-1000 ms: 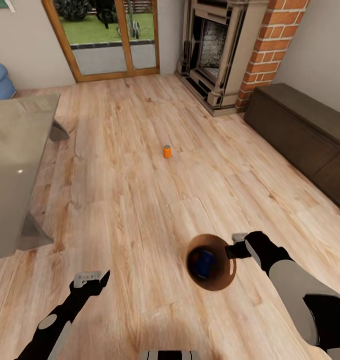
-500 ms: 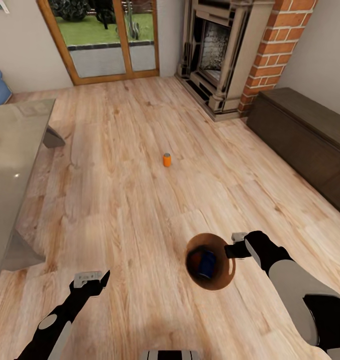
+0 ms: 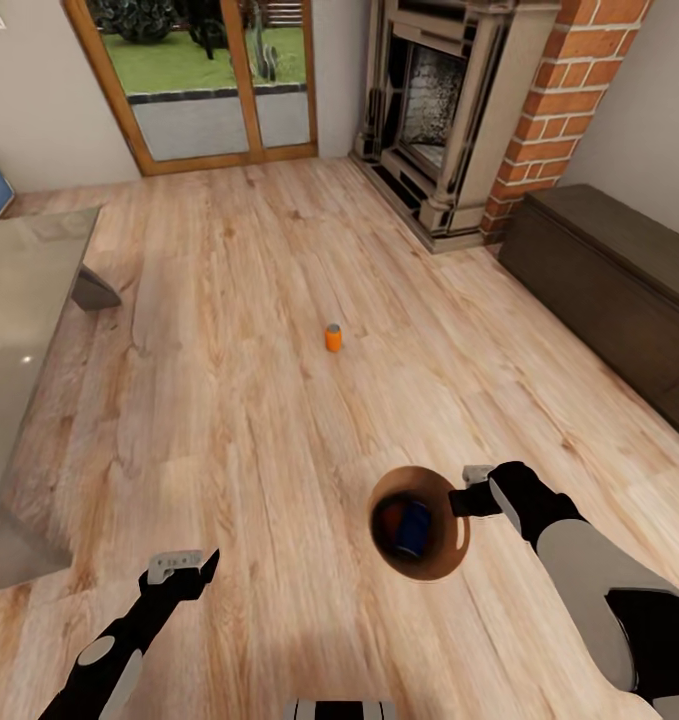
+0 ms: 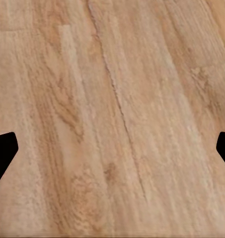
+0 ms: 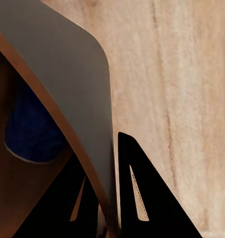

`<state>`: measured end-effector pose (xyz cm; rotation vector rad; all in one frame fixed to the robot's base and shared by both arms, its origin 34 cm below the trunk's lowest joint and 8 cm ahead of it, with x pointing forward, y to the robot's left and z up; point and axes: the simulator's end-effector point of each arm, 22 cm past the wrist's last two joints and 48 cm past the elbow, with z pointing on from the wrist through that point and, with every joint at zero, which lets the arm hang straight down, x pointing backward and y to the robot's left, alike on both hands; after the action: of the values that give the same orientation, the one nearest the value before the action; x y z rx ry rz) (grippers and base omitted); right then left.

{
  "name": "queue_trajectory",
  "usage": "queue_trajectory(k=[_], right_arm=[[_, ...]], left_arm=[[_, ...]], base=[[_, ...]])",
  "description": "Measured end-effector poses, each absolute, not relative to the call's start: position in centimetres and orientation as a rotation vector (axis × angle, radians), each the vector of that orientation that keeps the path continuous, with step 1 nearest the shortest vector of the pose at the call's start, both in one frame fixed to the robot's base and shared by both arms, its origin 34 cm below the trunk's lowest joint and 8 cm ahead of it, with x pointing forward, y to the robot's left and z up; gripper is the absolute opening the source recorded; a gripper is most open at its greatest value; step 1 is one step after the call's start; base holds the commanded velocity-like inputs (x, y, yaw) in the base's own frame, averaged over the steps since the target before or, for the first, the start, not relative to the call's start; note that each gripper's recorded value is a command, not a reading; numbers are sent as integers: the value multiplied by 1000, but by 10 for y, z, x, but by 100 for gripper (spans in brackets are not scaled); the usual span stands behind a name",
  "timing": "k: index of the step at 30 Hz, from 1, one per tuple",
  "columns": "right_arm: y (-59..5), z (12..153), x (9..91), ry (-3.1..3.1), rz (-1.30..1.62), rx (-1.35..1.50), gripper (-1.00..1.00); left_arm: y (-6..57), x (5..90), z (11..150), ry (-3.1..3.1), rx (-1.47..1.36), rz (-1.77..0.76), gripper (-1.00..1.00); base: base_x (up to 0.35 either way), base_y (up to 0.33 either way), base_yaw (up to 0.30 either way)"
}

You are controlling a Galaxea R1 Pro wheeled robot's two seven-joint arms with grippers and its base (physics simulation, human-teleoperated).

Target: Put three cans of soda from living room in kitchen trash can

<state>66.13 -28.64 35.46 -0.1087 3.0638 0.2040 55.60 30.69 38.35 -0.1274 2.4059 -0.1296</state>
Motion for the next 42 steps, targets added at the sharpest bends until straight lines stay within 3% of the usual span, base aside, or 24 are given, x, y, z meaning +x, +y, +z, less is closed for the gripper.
queue_trajectory(k=[34,42], right_arm=[[-286,355,662,3062,205,-109,-100],[-296,354,664,3064,121,-209,-100]], left_arm=[[307,551,380,2418,-132,-129,100],[311,550,374,2414,-111,-84,100]], base=[[328,0,0],[9,0,0]])
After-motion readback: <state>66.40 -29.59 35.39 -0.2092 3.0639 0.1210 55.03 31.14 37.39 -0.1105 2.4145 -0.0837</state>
